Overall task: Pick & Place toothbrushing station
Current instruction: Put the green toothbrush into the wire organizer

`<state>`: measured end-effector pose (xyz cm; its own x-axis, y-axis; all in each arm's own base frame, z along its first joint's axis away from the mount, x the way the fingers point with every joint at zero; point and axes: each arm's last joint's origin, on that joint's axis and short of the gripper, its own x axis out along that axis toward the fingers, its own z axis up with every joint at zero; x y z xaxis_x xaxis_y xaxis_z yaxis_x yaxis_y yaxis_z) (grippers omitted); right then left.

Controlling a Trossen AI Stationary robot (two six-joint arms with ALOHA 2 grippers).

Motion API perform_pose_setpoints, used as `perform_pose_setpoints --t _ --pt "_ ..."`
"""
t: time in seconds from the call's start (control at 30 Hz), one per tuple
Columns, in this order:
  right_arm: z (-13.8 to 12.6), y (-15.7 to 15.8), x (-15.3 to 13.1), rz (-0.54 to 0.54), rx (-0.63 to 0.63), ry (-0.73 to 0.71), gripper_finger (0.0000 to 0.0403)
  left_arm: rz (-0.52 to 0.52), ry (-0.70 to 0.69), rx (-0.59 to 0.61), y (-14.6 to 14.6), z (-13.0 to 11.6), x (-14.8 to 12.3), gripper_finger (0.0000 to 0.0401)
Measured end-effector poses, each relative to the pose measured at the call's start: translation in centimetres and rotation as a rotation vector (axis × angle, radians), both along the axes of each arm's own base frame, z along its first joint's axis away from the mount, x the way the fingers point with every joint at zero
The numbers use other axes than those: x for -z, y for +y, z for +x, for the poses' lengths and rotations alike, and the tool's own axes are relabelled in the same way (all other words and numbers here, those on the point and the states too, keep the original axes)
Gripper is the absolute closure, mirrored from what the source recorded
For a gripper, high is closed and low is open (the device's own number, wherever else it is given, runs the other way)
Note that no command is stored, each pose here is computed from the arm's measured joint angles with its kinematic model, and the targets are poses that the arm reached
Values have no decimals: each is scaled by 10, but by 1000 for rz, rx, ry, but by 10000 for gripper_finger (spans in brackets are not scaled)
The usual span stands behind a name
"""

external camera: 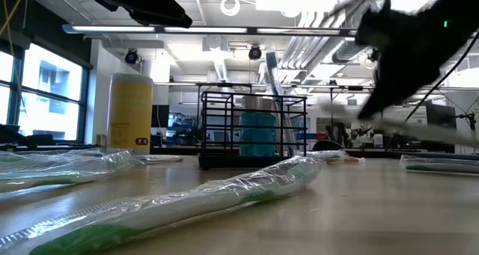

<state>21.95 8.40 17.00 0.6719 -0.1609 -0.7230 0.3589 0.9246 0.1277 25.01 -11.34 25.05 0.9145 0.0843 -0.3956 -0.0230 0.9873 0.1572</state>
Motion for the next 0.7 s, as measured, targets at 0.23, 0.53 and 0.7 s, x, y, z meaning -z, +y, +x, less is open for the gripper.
perform_pose_setpoints --t 0.23,0.53,0.7 --pt "3 29 -46 -207 -104 -239 399 -1 1 3 0 0 0 238" --pt "15 39 -82 -489 -156 -591 401 -1 0 3 0 0 0 238" --pt "18 23 -83 -493 -287 -805 402 -1 0 3 0 0 0 238"
